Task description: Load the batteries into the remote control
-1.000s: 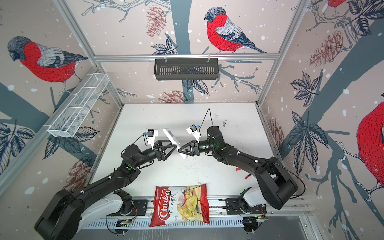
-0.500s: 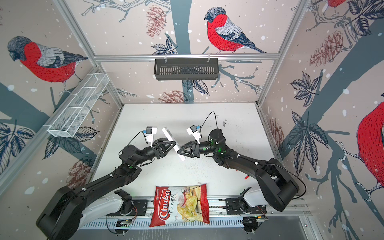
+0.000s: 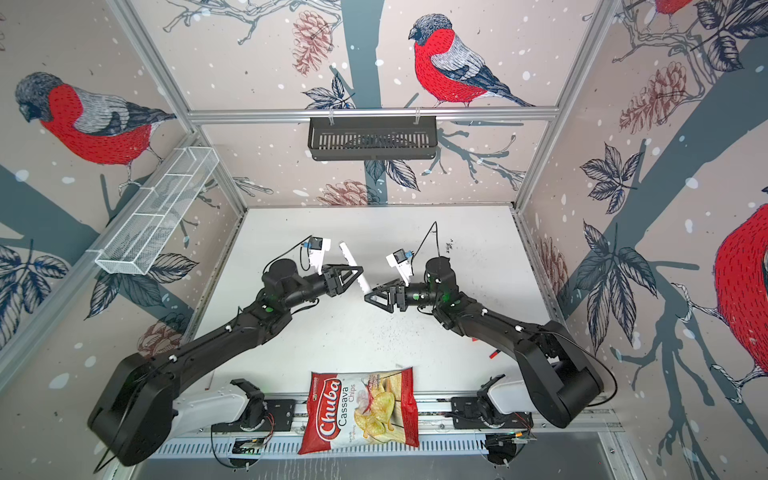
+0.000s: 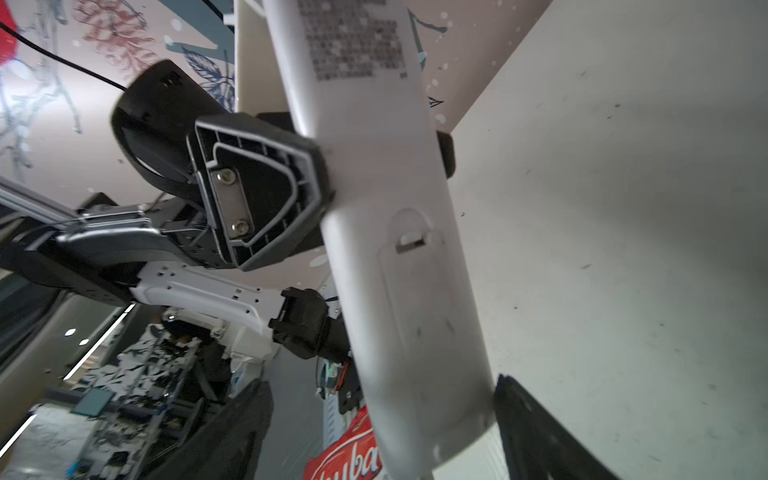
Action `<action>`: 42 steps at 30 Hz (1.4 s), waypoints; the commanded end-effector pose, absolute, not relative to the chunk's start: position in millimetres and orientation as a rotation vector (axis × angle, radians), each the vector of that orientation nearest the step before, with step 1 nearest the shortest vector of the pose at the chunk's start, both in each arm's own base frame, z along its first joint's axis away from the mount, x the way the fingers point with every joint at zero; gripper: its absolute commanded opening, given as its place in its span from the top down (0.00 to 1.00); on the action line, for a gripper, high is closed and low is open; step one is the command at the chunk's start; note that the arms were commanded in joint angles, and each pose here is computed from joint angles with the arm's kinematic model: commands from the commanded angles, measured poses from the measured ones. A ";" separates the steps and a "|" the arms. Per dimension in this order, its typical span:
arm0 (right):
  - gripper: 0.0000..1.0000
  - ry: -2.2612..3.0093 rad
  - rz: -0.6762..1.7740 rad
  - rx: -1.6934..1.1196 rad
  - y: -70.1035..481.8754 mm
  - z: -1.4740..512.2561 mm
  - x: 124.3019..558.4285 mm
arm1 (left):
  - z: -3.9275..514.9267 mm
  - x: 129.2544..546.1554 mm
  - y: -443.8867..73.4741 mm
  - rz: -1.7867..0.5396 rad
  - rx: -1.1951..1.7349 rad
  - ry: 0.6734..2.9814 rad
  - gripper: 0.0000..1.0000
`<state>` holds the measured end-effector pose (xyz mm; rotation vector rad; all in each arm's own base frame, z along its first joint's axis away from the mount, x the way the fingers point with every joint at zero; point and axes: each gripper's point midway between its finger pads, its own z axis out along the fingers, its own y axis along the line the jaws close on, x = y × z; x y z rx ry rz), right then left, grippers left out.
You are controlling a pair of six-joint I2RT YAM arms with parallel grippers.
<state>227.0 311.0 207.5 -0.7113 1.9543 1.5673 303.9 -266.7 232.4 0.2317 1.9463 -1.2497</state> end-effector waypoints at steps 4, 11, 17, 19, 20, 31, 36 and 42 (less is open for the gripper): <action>0.08 2.219 0.901 -0.692 260.9 141.6 256.4 | 146.3 337.2 -237.6 -0.753 0.105 2.474 0.68; 0.07 2.235 0.638 -0.639 230.7 128.2 267.2 | 93.2 348.8 -249.4 -0.512 0.198 2.897 0.74; 0.07 2.178 0.629 -0.606 225.0 127.4 263.0 | 76.4 355.9 -247.2 -0.368 0.189 3.023 0.72; 0.07 2.169 0.634 -0.615 225.4 126.5 260.0 | 71.1 358.1 -244.2 -0.314 0.171 3.050 0.71; 0.07 2.164 0.638 -0.619 225.7 126.4 258.5 | 66.6 359.3 -241.9 -0.297 0.161 3.070 0.70; 0.07 2.089 0.691 -0.652 232.8 137.4 238.2 | 44.7 388.5 -239.8 -0.101 0.143 3.144 0.69; 0.07 2.089 0.699 -0.645 230.3 136.4 231.8 | 34.1 389.9 -255.1 -0.208 0.169 3.118 0.64; 0.06 2.104 0.659 -0.597 223.4 138.8 235.0 | 26.6 390.2 -261.1 -0.297 0.156 3.076 0.51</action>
